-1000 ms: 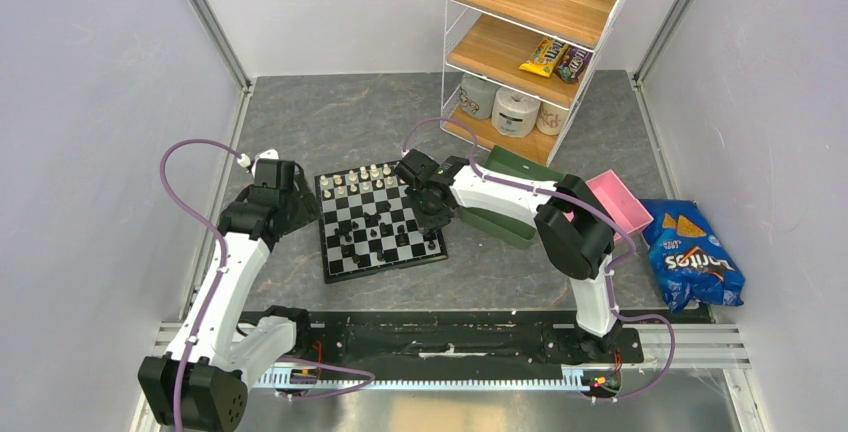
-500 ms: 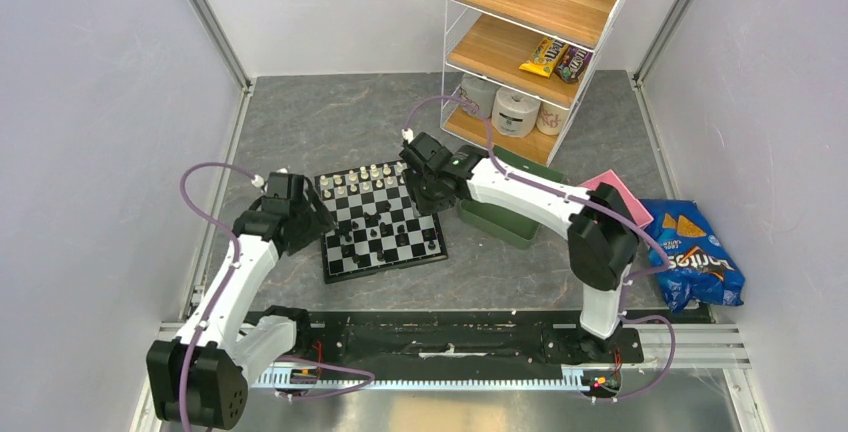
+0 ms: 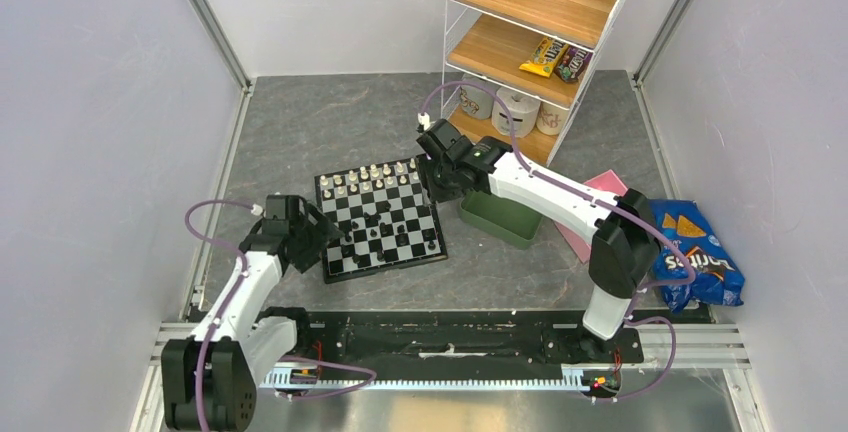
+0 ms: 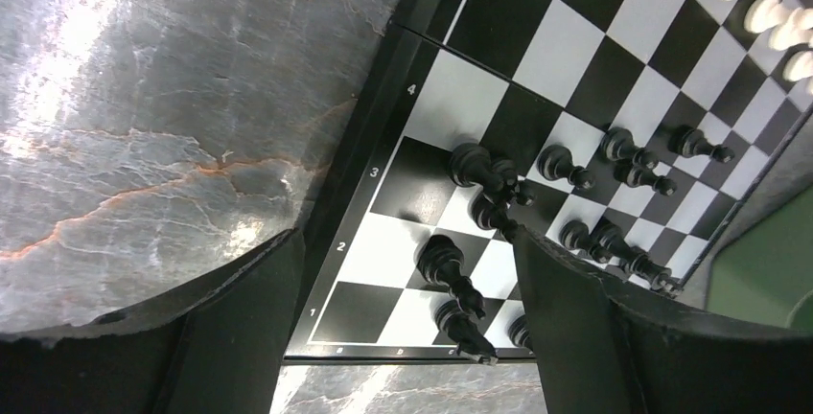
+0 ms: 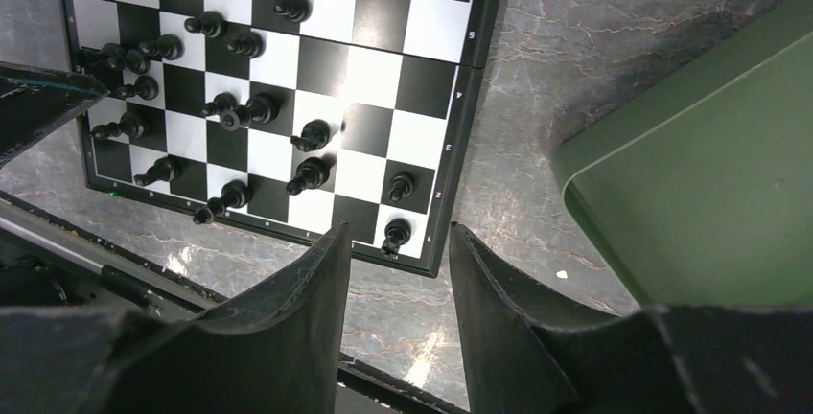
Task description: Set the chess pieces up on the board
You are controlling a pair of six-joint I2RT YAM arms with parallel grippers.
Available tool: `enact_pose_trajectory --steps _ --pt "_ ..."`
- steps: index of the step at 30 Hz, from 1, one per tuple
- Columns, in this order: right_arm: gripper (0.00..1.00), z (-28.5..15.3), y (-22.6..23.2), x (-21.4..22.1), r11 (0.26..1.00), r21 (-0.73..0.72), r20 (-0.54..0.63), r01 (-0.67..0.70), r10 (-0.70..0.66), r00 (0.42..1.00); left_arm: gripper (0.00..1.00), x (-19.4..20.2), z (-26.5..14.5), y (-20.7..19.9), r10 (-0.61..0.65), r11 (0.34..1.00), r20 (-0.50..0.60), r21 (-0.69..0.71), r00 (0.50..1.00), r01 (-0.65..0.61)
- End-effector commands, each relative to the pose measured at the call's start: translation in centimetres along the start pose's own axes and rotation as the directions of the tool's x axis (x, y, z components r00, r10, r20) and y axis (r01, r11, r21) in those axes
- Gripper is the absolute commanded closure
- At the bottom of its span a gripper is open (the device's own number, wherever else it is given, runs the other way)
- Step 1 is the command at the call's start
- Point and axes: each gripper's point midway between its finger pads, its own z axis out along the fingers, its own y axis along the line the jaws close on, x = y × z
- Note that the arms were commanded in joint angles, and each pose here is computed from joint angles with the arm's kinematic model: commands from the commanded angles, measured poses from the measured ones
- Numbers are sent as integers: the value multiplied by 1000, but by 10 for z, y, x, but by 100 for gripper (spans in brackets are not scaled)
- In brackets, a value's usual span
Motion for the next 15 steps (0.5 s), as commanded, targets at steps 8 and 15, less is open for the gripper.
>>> enact_pose_trajectory --steps 8,15 --pt "50 -12 -6 -6 1000 -14 23 4 -4 1000 11 -23 -2 -23 -239 932 44 292 970 216" --pt "50 -12 -4 -7 1000 -22 24 1 0 1000 11 -14 4 -22 -270 909 -2 328 963 256"
